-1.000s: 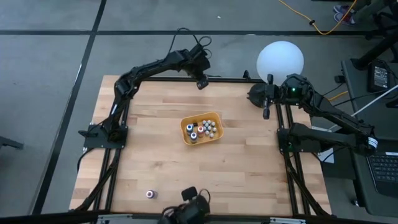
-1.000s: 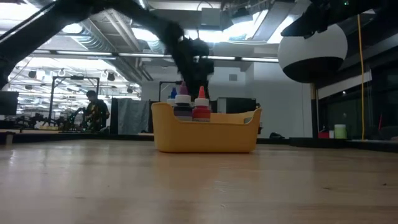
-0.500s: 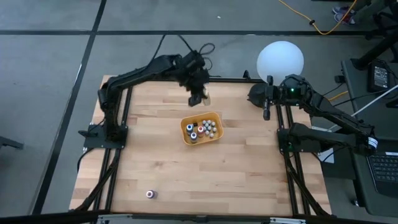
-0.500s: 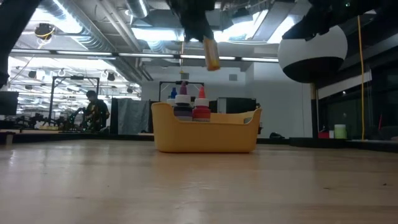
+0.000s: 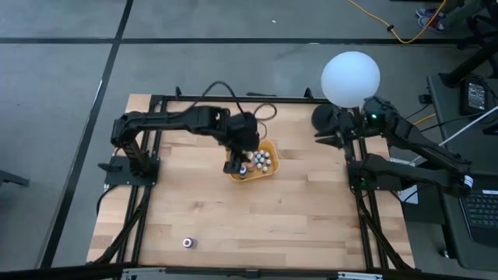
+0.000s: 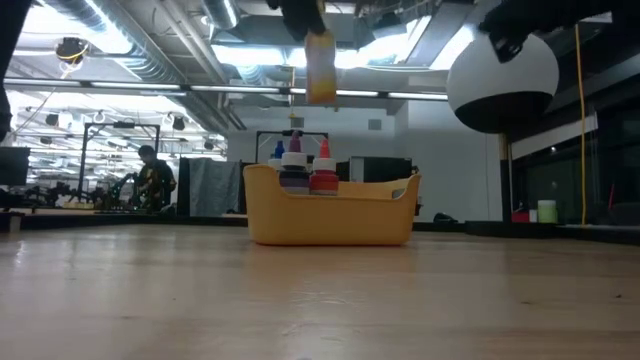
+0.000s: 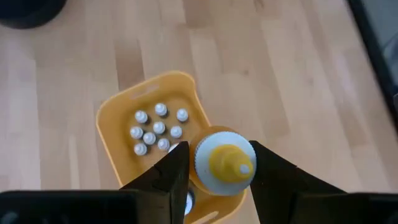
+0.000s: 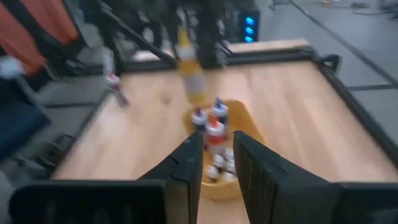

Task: Pick & Place food coloring
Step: Put the yellow food coloring bottle into the yellow bin

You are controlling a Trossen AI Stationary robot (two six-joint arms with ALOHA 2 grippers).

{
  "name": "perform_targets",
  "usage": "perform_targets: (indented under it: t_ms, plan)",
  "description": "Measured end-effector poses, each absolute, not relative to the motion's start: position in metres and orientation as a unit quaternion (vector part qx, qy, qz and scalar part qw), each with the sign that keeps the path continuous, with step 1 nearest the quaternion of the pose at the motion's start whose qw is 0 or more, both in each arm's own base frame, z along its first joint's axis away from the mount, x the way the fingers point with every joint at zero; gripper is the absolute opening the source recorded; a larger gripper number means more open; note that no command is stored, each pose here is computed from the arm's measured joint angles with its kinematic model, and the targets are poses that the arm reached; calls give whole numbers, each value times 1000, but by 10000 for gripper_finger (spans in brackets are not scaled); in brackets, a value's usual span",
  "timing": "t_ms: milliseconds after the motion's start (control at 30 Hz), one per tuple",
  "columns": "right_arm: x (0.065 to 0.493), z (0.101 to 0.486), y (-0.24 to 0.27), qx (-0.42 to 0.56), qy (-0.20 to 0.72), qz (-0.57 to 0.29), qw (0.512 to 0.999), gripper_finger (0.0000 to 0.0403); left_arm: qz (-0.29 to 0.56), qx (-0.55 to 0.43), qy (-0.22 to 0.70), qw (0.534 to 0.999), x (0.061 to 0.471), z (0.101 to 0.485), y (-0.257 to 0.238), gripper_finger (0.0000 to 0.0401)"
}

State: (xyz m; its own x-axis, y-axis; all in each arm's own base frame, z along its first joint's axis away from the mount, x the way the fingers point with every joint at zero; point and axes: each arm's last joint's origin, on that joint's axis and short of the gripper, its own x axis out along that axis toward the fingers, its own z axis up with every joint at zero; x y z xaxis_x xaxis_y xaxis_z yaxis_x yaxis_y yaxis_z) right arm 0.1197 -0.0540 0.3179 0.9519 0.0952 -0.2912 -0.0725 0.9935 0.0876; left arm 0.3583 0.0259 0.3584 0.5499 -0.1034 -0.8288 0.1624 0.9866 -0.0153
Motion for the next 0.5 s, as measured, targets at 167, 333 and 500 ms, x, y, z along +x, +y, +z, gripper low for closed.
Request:
perform_targets:
  t_ms: [167,333,500]
  plan:
    - [103,333,-29,64,93,62,992,91,-62,48,467,881,366,337,12,129]
    - [91,347,-10,29,22,47,998,89,-43,30,459,887,371,332,12,129]
    - [118,317,5,-3,-5,59,998,76,-20,9,433,901,376,334,21,130]
